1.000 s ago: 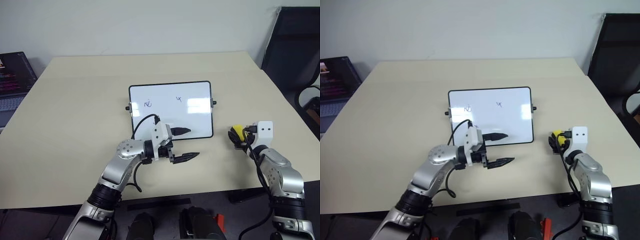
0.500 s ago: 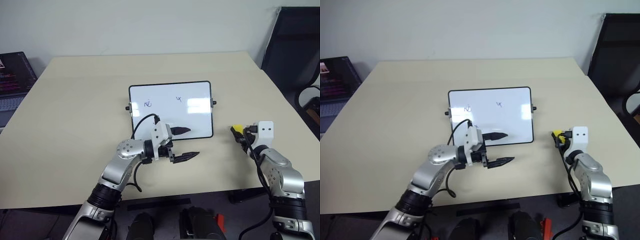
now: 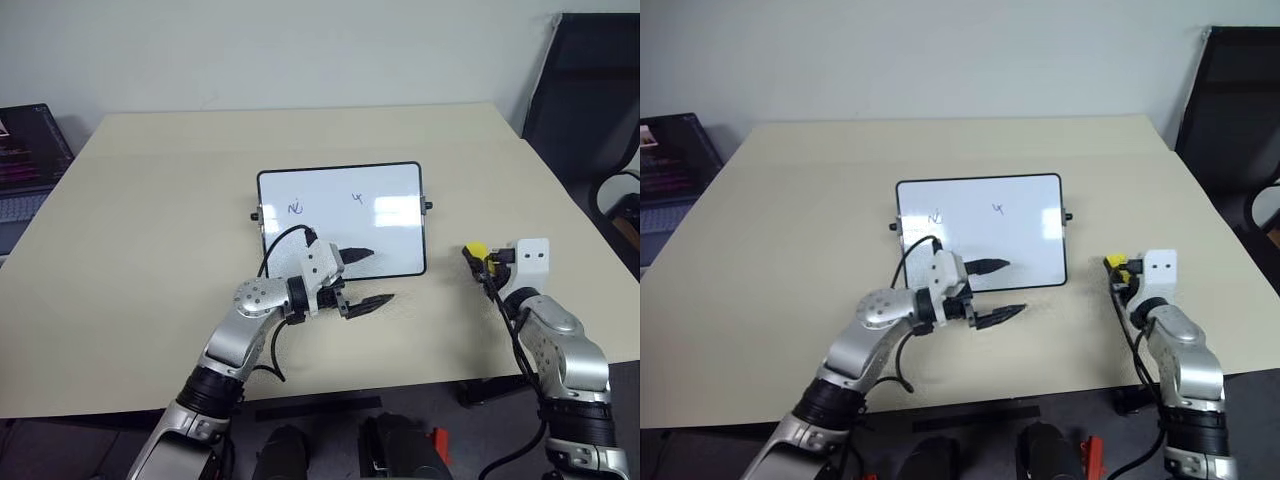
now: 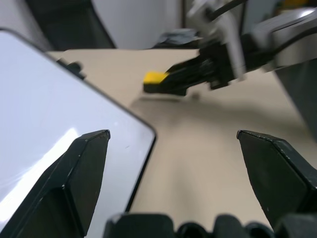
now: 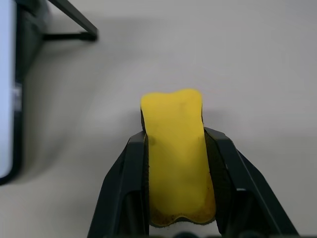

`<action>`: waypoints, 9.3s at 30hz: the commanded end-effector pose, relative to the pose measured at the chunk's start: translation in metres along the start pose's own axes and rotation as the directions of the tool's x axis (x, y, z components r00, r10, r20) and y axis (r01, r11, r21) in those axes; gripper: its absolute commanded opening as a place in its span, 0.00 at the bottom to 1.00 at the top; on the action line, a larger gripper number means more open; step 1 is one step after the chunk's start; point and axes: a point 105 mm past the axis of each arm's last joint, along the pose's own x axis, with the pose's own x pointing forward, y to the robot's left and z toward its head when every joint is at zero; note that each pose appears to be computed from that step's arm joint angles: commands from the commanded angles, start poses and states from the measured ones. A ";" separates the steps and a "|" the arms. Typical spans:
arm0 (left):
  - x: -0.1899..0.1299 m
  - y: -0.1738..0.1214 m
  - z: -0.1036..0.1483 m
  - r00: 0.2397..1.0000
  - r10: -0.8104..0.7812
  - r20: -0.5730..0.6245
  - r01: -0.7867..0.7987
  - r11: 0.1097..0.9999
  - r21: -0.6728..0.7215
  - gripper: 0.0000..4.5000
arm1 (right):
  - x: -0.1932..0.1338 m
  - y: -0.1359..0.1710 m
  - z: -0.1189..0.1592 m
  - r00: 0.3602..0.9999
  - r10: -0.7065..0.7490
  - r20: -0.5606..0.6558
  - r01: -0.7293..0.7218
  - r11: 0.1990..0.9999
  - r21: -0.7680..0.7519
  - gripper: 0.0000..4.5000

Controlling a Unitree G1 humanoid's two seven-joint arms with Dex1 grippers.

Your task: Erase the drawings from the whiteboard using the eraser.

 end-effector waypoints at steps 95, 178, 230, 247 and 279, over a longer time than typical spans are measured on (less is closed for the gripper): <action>-0.039 0.061 -0.012 0.814 0.574 -0.082 -0.545 0.806 0.233 1.00 | 0.061 0.121 0.064 0.943 0.279 0.181 -0.219 0.932 -0.290 0.26; -0.096 0.062 -0.018 0.570 0.813 -0.118 -0.796 0.582 0.166 1.00 | 0.054 0.240 0.120 0.699 0.595 0.396 -0.452 0.797 -0.401 0.26; -0.077 0.065 -0.015 0.626 0.775 -0.087 -0.758 0.631 0.164 1.00 | 0.074 0.209 0.071 0.843 0.526 0.116 -0.396 0.751 -0.529 0.26; -0.084 0.059 -0.015 0.615 0.783 -0.096 -0.768 0.622 0.149 1.00 | 0.067 0.197 0.072 0.832 0.532 0.161 -0.396 0.770 -0.500 0.26; -0.098 0.030 -0.030 0.718 0.677 -0.164 -0.672 0.735 0.090 1.00 | 0.032 0.200 0.094 0.720 0.624 0.303 -0.454 0.754 -0.475 0.26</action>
